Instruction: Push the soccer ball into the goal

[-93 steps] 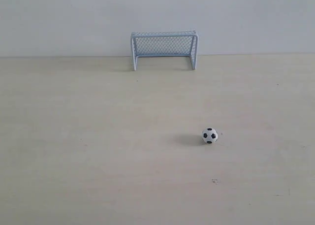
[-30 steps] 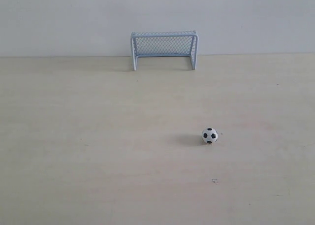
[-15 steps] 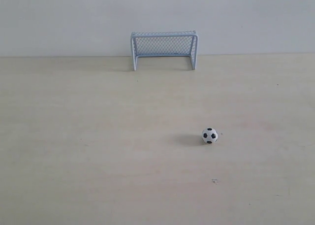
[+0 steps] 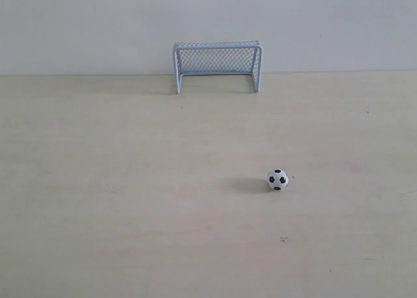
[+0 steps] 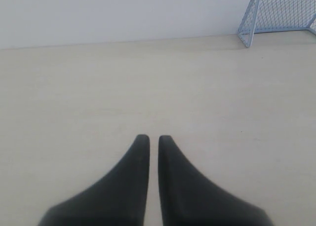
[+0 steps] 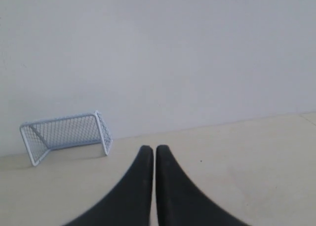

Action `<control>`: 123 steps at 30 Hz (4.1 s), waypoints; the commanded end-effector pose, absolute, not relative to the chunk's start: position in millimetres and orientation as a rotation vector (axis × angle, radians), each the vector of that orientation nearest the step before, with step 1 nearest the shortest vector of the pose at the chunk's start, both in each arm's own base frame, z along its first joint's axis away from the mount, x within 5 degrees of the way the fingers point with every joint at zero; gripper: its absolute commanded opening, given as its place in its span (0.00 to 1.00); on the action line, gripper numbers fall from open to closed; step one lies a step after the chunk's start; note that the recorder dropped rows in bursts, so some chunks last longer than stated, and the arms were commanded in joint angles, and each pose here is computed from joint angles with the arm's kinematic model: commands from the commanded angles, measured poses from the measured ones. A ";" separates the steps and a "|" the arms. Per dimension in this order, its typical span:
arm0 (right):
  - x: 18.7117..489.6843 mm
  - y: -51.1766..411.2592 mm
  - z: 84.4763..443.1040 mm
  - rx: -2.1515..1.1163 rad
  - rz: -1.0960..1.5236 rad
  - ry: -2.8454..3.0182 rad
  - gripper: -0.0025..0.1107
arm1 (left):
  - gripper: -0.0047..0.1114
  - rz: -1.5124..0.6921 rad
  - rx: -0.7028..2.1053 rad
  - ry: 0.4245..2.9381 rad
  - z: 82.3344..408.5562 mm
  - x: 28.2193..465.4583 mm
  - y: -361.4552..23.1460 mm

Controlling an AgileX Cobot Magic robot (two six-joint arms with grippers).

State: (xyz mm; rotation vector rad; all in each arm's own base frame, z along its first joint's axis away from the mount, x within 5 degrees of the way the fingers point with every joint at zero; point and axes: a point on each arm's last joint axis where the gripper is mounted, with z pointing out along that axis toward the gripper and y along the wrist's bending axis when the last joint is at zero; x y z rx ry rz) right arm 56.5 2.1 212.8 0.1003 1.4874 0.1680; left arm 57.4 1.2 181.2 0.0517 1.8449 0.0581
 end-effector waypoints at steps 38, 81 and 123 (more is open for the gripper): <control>25.5 11.6 296.6 -0.193 0.035 1.503 0.02 | 0.09 0.038 0.044 1.833 183.4 57.9 0.5; 158.7 33.8 336.9 -0.464 0.243 2.148 0.02 | 0.09 0.038 0.044 1.833 183.4 57.9 0.5; 272.7 81.5 216.5 -0.816 0.317 2.608 0.02 | 0.09 0.038 0.044 1.833 183.4 57.9 0.5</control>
